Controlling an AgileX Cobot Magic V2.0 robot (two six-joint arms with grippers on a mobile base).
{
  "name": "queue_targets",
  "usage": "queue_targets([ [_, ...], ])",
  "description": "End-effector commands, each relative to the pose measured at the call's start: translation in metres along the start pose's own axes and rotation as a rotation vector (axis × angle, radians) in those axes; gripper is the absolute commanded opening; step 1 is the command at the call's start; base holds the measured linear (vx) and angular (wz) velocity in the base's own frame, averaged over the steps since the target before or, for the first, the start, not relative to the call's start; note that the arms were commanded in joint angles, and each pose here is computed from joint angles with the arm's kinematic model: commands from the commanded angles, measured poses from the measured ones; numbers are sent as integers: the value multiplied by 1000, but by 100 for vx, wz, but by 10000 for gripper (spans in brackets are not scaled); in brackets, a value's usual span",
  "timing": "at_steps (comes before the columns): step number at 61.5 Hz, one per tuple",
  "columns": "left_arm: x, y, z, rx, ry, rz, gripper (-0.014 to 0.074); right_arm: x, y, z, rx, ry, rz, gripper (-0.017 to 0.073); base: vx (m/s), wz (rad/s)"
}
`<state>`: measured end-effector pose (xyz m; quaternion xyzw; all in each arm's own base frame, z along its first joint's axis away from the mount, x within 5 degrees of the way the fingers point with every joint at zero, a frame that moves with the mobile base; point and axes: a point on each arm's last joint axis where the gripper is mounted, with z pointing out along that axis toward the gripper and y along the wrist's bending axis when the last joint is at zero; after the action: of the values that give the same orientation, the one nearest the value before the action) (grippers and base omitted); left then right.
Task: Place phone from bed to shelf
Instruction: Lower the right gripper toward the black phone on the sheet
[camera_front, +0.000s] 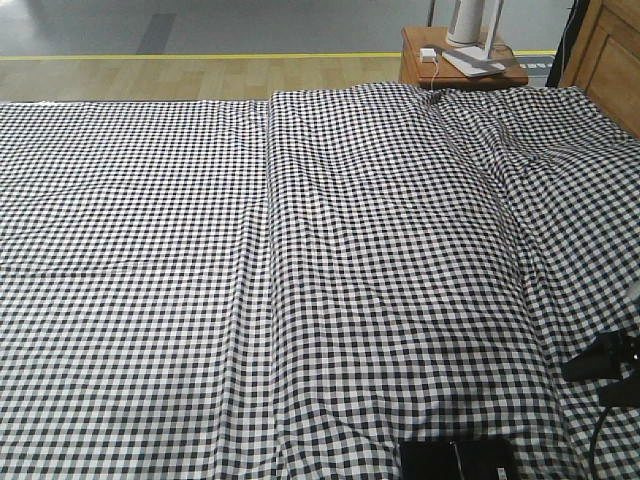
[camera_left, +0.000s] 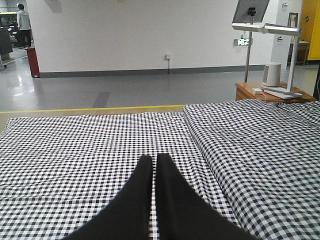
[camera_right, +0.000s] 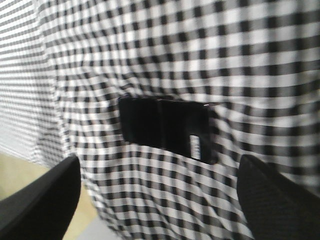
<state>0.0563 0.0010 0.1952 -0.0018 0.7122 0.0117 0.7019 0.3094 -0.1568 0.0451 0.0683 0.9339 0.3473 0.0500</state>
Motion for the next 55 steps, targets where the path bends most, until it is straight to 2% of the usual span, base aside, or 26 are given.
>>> queue_targets([
  [1, -15, 1, -2, -6, -104, -18, 1, -6, 11, -6, -107, -34, -39, 594, 0, 0],
  [6, -15, 1, -2, -6, -104, -18, 1, -5, 6, 6, -161, -26, -22, 594, 0, 0],
  [24, -15, 1, -2, -6, -104, -18, 1, 5, -11, 37, -244, 17, 19, 594, 0, 0],
  [39, -15, 1, -2, -6, -104, -18, 1, 11, -23, 56, -278, 16, -7, 594, 0, 0],
  [55, -15, 1, -2, -6, -104, -18, 1, 23, -37, 82, -319, 44, 32, 594, 0, 0],
])
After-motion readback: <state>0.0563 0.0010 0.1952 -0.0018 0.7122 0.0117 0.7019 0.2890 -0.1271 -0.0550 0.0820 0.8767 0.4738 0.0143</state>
